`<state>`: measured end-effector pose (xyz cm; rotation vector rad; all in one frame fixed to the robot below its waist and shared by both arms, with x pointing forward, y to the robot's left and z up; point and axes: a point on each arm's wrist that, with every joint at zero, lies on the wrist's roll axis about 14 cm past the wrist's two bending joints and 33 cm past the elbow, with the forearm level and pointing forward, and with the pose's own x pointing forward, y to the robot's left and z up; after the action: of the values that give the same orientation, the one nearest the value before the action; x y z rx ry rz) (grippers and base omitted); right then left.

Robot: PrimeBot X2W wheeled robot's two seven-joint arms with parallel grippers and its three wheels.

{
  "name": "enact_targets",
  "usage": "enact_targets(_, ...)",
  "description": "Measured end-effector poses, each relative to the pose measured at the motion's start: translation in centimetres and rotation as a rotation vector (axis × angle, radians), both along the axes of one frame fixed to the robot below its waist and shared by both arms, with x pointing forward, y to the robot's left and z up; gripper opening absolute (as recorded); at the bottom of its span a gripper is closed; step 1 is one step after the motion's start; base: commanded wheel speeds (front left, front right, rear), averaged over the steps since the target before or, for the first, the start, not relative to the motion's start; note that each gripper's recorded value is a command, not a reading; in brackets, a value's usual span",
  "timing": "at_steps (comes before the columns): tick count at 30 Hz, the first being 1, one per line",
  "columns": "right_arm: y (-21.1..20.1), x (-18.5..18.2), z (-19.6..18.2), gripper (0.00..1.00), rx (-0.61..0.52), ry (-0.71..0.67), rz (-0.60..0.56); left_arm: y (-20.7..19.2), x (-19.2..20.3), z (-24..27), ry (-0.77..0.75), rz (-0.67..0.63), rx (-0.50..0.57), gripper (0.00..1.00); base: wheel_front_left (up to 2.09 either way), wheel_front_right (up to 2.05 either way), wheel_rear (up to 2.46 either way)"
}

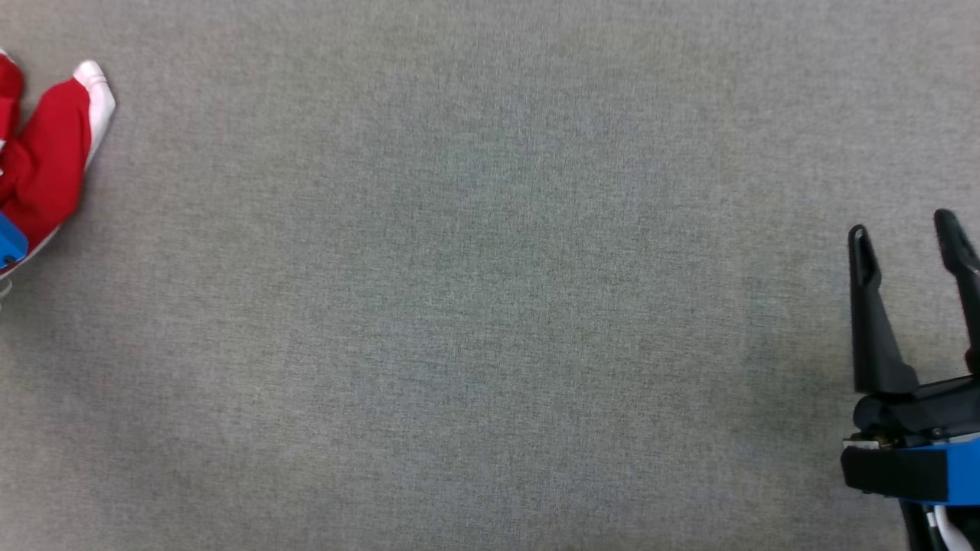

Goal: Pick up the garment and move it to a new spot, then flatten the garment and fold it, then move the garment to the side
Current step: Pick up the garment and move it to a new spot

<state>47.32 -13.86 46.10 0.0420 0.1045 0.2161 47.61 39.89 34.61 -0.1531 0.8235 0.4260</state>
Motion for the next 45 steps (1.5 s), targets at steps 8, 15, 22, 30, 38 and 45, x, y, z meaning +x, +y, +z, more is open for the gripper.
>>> enact_targets(8, 0.4, -1.4, 2.0, 1.00, 0.042, -0.039, -0.004, -1.9, 6.4, 11.4, -0.357, -0.192, 0.176, 0.00, 0.00, 0.00, 0.00)
enact_targets(15, -0.1, -3.1, 3.5, 1.00, 0.076, -0.076, -0.030, -8.7, 11.5, 24.1, -0.713, -0.412, 0.269, 0.00, 0.00, 0.00, 0.00)
enact_targets(22, -2.7, -5.6, 4.3, 1.00, 0.092, -0.100, -0.112, -20.8, 13.2, 34.2, -1.022, -0.693, 0.242, 0.00, 0.00, 0.00, 0.00)
enact_targets(30, -6.1, -9.2, 4.5, 1.00, 0.146, -0.119, -0.236, -36.2, 10.6, 39.2, -1.229, -1.006, 0.075, 0.00, 0.00, 0.00, 0.00)
enact_targets(38, -8.2, -11.8, 4.8, 1.00, 0.156, -0.141, -0.316, -45.8, 6.5, 33.5, -1.108, -1.220, -0.105, 0.00, 0.00, 0.00, 0.00)
enact_targets(45, -8.6, -12.2, 4.9, 1.00, 0.160, -0.151, -0.328, -45.7, 4.3, 24.9, -0.914, -1.196, -0.194, 0.00, 0.00, 0.00, 0.00)
